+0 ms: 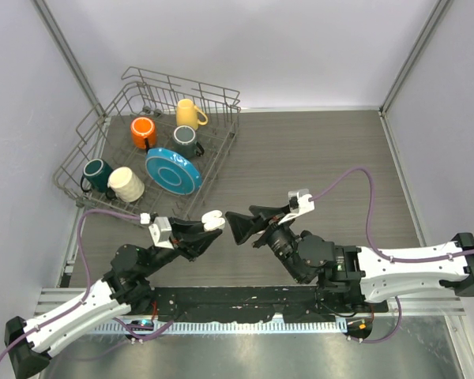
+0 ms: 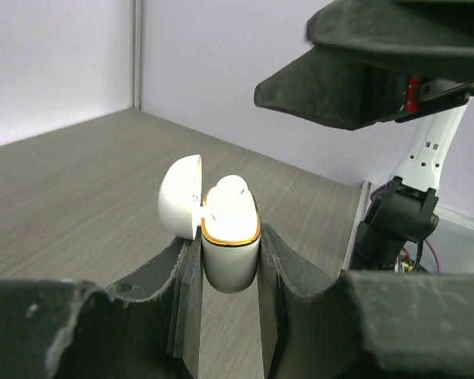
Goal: Insert the wireless bluetooth earbuds into the charging case
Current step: Place the earbud in the charging case, then close the charging case, then place the charging case at the center of the board, then reset both arms
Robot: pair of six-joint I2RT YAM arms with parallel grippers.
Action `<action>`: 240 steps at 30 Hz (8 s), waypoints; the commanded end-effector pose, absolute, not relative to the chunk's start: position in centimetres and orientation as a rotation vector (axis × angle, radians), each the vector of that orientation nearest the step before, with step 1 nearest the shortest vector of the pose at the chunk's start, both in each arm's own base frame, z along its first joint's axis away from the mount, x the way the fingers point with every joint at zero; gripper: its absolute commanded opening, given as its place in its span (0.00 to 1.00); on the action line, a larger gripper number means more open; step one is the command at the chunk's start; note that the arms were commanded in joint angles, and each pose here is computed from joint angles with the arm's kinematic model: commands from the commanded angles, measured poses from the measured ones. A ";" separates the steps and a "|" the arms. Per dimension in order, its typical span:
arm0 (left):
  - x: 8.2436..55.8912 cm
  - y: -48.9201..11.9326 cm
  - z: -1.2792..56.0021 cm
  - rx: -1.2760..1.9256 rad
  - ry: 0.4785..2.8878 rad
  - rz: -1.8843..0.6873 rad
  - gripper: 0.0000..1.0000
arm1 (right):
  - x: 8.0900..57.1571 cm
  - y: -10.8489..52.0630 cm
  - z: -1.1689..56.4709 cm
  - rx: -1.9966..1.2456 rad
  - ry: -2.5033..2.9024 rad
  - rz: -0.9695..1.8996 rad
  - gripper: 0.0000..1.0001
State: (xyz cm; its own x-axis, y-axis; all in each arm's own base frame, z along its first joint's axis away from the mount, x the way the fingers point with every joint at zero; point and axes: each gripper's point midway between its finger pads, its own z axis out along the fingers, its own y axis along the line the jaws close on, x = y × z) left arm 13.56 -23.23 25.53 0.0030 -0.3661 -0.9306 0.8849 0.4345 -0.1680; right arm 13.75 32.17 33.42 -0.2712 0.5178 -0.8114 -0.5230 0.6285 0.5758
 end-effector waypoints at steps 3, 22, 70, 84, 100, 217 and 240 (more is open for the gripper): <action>13.5 -23.2 27.6 0.537 1.157 -1.078 0.00 | 16.2 27.1 31.7 0.209 1.663 0.806 0.86; 13.5 -24.2 28.2 0.557 1.154 -1.111 0.00 | 22.5 27.3 24.4 0.342 2.157 0.970 0.87; 12.1 -27.3 28.6 0.712 1.165 -1.225 0.00 | 18.7 31.9 25.5 -0.101 2.188 1.145 0.88; 12.3 -27.4 28.5 0.701 1.176 -1.227 0.00 | 17.4 31.7 25.0 -0.118 2.200 1.165 0.87; 13.0 -27.4 28.0 0.662 1.215 -1.216 0.00 | 15.5 31.2 24.6 -0.155 2.181 1.206 0.87; 16.3 -32.5 4.9 0.446 2.485 -0.681 0.62 | 17.9 14.2 20.6 0.650 1.978 0.713 0.90; 18.3 -29.1 21.8 0.345 1.926 -0.836 1.00 | 17.9 14.9 19.2 0.623 2.013 0.694 0.90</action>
